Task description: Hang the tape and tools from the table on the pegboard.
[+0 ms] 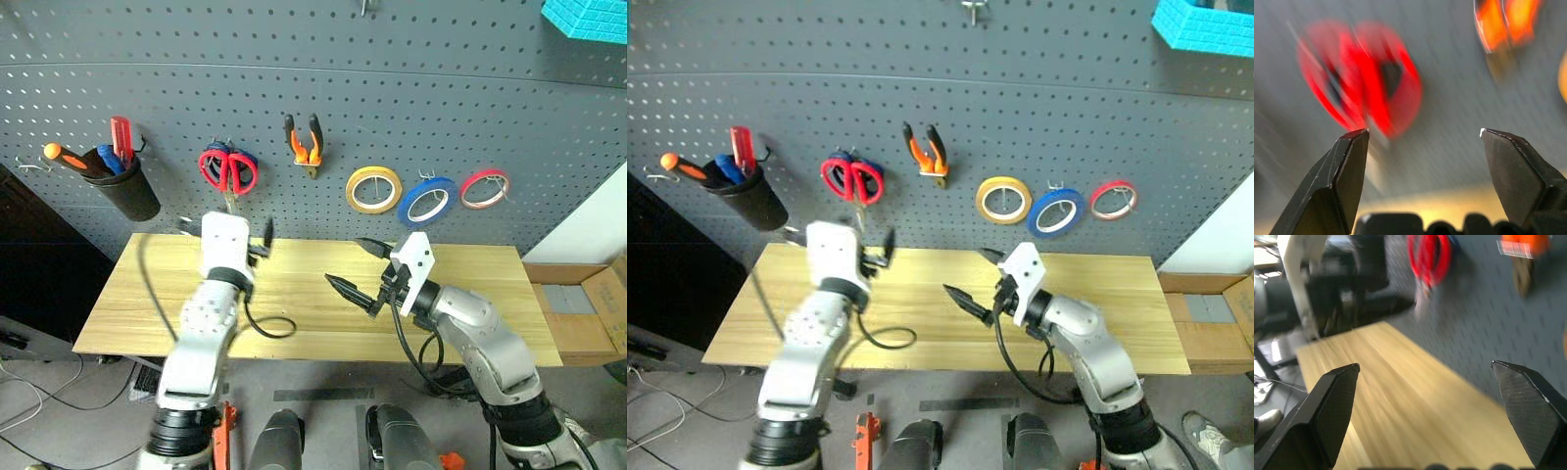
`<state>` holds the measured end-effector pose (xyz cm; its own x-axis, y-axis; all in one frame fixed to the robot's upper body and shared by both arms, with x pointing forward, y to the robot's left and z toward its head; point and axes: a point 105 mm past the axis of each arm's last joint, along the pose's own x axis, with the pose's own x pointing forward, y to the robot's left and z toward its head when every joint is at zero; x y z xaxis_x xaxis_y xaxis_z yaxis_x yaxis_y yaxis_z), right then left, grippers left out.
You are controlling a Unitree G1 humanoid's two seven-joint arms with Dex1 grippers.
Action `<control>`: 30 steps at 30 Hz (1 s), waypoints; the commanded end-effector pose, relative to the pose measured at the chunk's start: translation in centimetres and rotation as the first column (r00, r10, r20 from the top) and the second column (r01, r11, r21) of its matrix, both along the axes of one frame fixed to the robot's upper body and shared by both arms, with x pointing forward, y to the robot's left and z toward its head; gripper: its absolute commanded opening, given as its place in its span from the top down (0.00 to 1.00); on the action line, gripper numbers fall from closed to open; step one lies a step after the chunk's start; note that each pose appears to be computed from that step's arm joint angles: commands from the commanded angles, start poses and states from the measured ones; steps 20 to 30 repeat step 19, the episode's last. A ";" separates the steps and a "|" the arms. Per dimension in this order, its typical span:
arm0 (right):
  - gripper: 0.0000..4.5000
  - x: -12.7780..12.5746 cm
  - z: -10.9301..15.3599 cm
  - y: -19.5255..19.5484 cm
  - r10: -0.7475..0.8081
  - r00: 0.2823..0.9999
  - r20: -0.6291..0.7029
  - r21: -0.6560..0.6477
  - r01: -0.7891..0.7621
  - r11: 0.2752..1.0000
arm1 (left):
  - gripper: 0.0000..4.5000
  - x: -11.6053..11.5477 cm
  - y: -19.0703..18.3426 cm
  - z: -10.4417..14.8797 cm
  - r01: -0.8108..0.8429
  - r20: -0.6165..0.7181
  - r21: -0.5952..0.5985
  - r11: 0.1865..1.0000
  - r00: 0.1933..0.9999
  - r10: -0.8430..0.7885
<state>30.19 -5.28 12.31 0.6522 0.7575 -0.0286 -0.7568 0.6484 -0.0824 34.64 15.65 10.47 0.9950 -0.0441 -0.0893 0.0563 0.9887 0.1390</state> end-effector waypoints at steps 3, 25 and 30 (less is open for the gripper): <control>0.00 2.1 -2.5 -2.2 -0.215 0.974 -0.073 -0.055 0.212 0.976 | 0.14 2.0 0.6 -1.0 -0.021 -0.055 -0.029 0.999 0.998 0.019; 0.00 4.6 -5.1 -8.9 -0.633 0.755 -0.170 -0.130 0.620 0.774 | 0.14 2.8 0.9 -3.4 0.096 -0.167 -0.052 0.994 0.981 -0.103; 0.00 4.6 -5.1 -8.9 -0.633 0.755 -0.170 -0.130 0.620 0.774 | 0.14 2.8 0.9 -3.4 0.096 -0.167 -0.052 0.994 0.981 -0.103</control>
